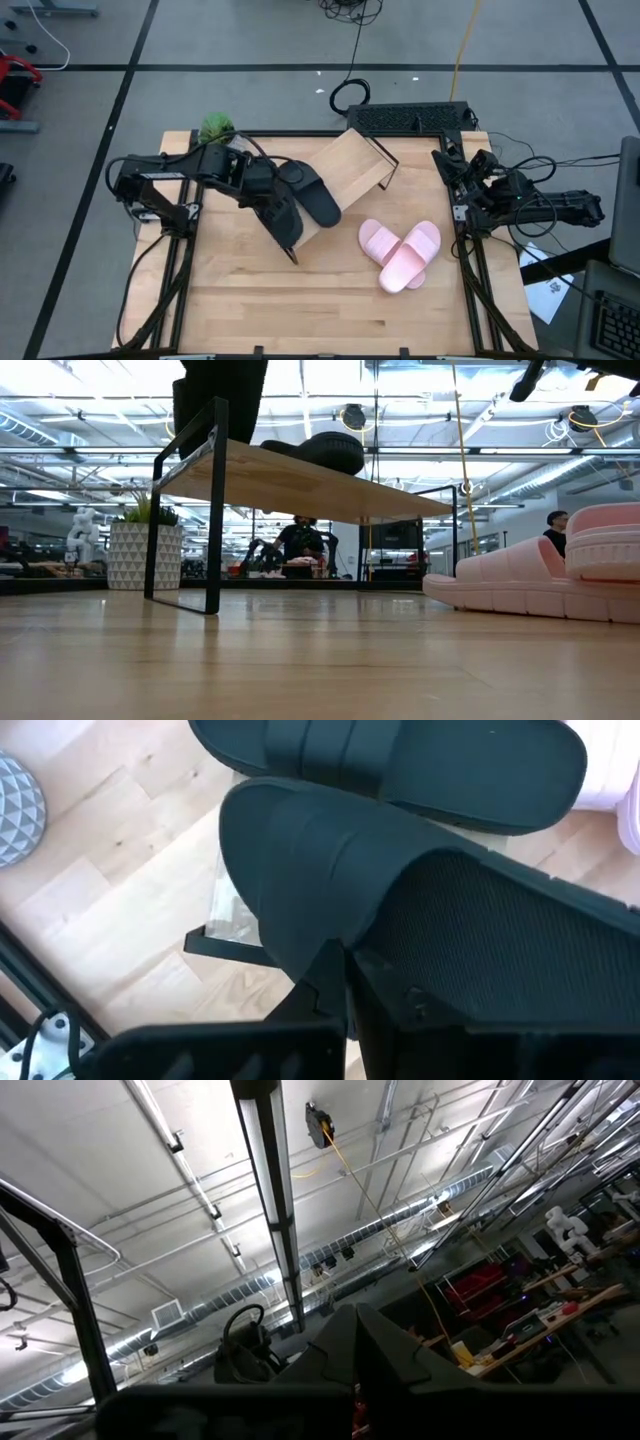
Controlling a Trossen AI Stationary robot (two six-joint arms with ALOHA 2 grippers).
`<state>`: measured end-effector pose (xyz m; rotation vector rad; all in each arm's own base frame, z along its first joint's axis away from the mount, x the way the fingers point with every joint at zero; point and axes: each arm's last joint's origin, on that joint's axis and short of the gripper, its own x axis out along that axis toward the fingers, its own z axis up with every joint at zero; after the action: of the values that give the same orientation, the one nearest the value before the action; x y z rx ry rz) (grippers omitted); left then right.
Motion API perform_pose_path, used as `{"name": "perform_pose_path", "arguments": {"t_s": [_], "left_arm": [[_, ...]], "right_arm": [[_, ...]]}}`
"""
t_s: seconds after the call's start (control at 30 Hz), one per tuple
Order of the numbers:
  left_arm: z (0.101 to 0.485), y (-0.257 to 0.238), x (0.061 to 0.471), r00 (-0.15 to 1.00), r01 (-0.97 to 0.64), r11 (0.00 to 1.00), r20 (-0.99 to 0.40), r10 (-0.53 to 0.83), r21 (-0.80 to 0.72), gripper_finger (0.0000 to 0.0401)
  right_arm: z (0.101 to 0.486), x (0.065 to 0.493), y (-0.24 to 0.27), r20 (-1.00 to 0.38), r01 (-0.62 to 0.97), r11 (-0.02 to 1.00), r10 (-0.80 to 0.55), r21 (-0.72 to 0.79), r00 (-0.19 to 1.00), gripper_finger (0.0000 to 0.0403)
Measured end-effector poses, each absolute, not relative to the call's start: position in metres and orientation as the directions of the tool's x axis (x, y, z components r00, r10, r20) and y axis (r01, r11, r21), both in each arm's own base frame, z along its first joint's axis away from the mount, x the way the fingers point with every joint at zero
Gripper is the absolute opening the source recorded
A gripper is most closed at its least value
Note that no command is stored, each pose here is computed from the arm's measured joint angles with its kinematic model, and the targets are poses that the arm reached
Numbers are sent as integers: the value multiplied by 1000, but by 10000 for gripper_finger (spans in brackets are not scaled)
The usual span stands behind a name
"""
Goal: Pick and place slides into the shelf
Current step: Put the black slide on the shelf
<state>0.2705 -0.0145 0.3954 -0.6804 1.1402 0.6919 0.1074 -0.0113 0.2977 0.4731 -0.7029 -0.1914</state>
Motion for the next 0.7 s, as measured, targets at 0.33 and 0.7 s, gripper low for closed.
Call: {"name": "perform_pose_path", "arguments": {"t_s": [0.33,0.7], "left_arm": [[375,-6,277,192,-794,604,-971,140,-70,0],[368,-4,276,151,-808,589,-974,170,-23,0]], "right_arm": [[298,107,-11,576,11,878,-323,478,751,0],[298,107,-11,576,11,878,-323,478,751,0]]}}
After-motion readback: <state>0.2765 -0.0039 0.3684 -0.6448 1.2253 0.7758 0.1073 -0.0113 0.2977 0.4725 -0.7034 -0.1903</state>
